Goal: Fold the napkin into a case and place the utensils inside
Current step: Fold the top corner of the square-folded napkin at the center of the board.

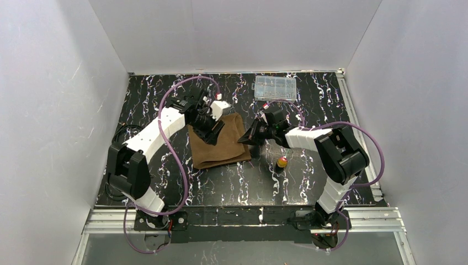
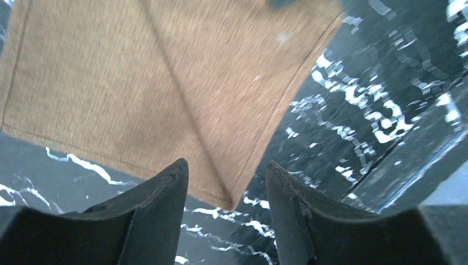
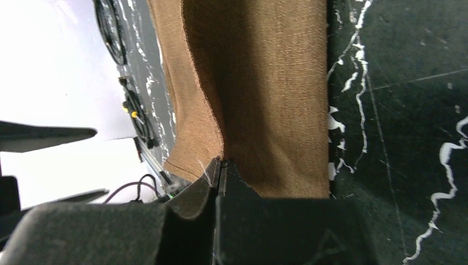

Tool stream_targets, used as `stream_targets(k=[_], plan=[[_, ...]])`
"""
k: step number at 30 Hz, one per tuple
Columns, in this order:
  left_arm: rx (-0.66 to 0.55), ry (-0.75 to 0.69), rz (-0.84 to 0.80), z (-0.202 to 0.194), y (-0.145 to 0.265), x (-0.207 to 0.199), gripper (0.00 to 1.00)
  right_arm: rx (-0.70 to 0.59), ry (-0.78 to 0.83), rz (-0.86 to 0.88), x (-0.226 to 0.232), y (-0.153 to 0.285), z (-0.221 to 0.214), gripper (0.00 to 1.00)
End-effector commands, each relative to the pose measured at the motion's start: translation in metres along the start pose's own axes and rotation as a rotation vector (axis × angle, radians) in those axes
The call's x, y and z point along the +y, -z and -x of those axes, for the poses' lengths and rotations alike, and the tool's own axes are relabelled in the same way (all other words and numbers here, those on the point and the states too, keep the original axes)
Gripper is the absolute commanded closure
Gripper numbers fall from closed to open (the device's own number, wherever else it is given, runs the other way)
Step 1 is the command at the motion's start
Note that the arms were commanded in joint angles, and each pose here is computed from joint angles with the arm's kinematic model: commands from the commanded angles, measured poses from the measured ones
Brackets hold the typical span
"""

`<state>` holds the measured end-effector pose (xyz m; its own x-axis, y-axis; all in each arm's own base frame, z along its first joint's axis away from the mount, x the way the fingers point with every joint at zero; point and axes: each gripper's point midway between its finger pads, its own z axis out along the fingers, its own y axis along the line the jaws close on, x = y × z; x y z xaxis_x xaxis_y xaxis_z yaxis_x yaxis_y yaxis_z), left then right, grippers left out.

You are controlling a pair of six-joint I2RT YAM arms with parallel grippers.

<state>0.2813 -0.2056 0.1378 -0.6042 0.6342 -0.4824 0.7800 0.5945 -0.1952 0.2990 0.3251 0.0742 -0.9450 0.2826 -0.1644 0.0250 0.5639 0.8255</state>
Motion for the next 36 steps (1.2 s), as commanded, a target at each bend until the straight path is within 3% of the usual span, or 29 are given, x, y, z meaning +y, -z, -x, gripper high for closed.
stream_targets(k=[1,6,19,28,36], plan=[[0.124,-0.066,0.052,-0.049,-0.007,0.016,0.5,0.019,0.066,-0.079,-0.01,0.009,0.0,0.99],[0.158,-0.1,0.073,-0.07,-0.019,0.022,0.54,0.024,0.061,-0.129,-0.024,0.01,-0.004,0.99],[0.151,-0.13,0.034,-0.082,-0.025,0.014,0.57,0.004,0.126,-0.212,-0.034,0.007,0.006,0.99],[0.108,-0.111,0.0,-0.069,-0.018,0.003,0.57,0.027,0.172,-0.228,-0.026,-0.007,0.008,0.96],[0.164,-0.167,-0.027,-0.089,-0.025,-0.005,0.57,0.029,0.189,-0.278,-0.039,-0.002,0.005,0.96]])
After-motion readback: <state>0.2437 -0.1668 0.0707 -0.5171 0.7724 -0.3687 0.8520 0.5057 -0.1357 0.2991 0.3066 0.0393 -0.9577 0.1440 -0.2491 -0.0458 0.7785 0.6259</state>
